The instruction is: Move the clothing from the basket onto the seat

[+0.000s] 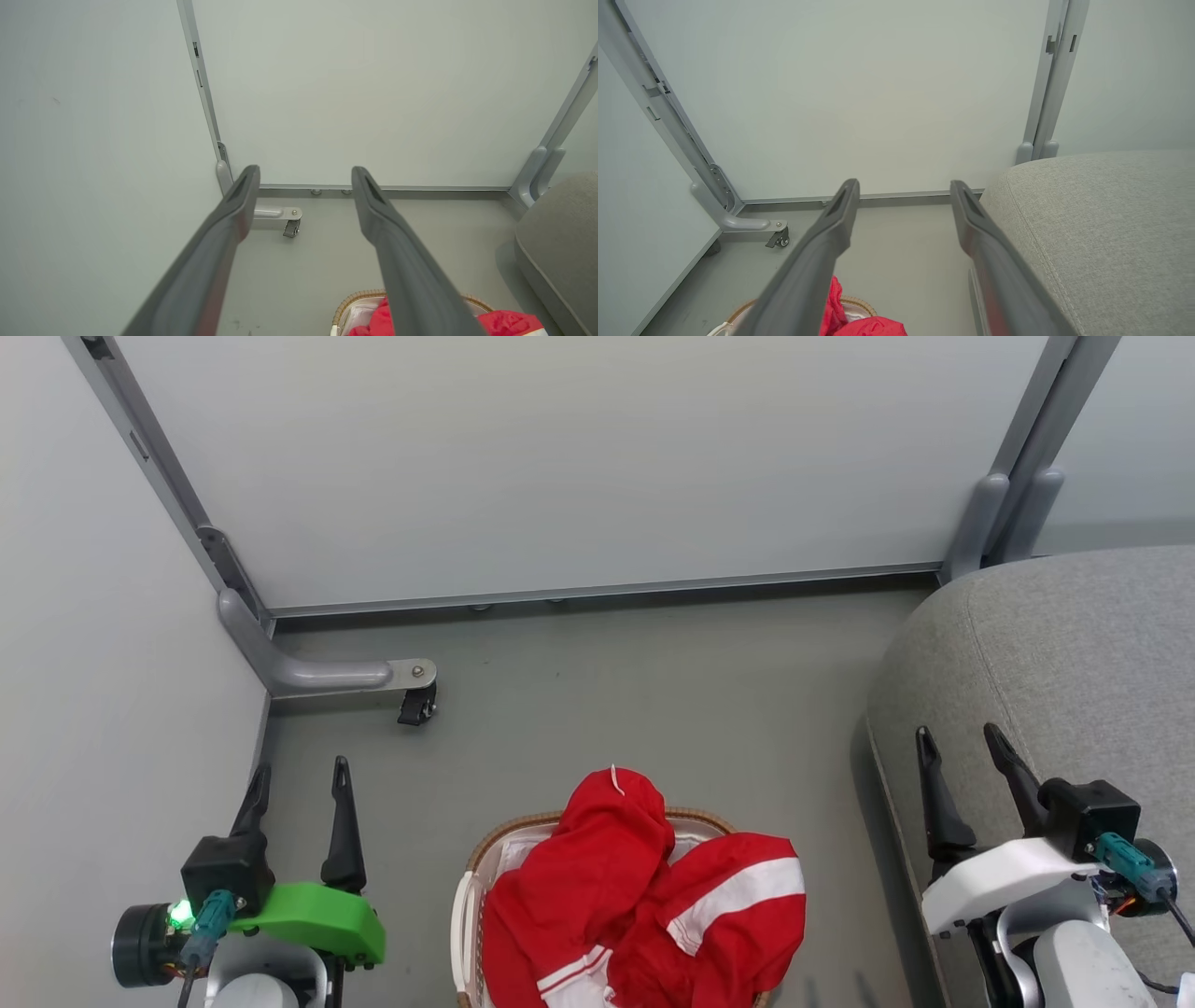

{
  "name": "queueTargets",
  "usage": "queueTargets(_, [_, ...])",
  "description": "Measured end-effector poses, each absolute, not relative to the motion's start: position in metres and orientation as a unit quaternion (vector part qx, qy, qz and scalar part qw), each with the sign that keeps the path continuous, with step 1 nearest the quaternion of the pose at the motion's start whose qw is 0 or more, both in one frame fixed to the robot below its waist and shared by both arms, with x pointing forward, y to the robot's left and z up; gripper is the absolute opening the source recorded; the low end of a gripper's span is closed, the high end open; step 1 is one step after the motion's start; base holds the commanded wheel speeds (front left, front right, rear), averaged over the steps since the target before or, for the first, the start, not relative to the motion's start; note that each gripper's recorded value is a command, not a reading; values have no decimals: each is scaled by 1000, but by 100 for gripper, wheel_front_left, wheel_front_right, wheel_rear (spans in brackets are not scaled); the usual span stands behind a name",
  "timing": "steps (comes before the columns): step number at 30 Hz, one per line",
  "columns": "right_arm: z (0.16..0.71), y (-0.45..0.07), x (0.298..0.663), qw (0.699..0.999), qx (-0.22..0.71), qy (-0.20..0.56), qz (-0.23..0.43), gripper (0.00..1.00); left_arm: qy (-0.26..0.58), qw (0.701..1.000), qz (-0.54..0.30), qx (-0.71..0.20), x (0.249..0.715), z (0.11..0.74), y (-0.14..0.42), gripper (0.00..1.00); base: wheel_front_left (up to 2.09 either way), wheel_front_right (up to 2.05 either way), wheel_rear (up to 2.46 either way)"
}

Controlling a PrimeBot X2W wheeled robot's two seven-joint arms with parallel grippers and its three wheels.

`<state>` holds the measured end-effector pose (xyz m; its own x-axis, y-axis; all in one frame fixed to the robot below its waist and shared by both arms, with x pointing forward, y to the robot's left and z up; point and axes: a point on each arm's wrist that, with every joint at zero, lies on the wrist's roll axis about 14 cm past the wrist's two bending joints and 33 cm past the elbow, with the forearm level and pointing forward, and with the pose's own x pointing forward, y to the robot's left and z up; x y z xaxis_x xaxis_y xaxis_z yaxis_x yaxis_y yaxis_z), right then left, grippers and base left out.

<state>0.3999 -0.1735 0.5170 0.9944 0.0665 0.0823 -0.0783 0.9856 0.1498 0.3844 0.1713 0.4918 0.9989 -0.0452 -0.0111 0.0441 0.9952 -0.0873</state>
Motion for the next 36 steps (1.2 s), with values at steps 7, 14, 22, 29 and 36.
queueTargets(7, [520, -171, 400, 997, 55, -45, 42, 100, -8, 999, -28, -21, 385, 498, 169, 100, 0, 0, 0])
queueTargets(14, [515, -169, 402, 997, 33, -43, 47, 100, 8, 999, -46, -16, 385, 483, 160, 100, 0, 0, 0])
queueTargets(22, [523, -166, 426, 997, 13, -63, 54, 100, 20, 997, -80, -1, 408, 470, 142, 100, 0, 0, 0])
queueTargets(29, [529, -161, 457, 994, 1, -83, 64, 100, 37, 991, -127, 5, 440, 449, 117, 100, 0, 0, 0])
queueTargets(36, [523, -160, 486, 993, 15, -91, 69, 100, 71, 983, -172, -3, 472, 413, 90, 100, 0, 0, 0])
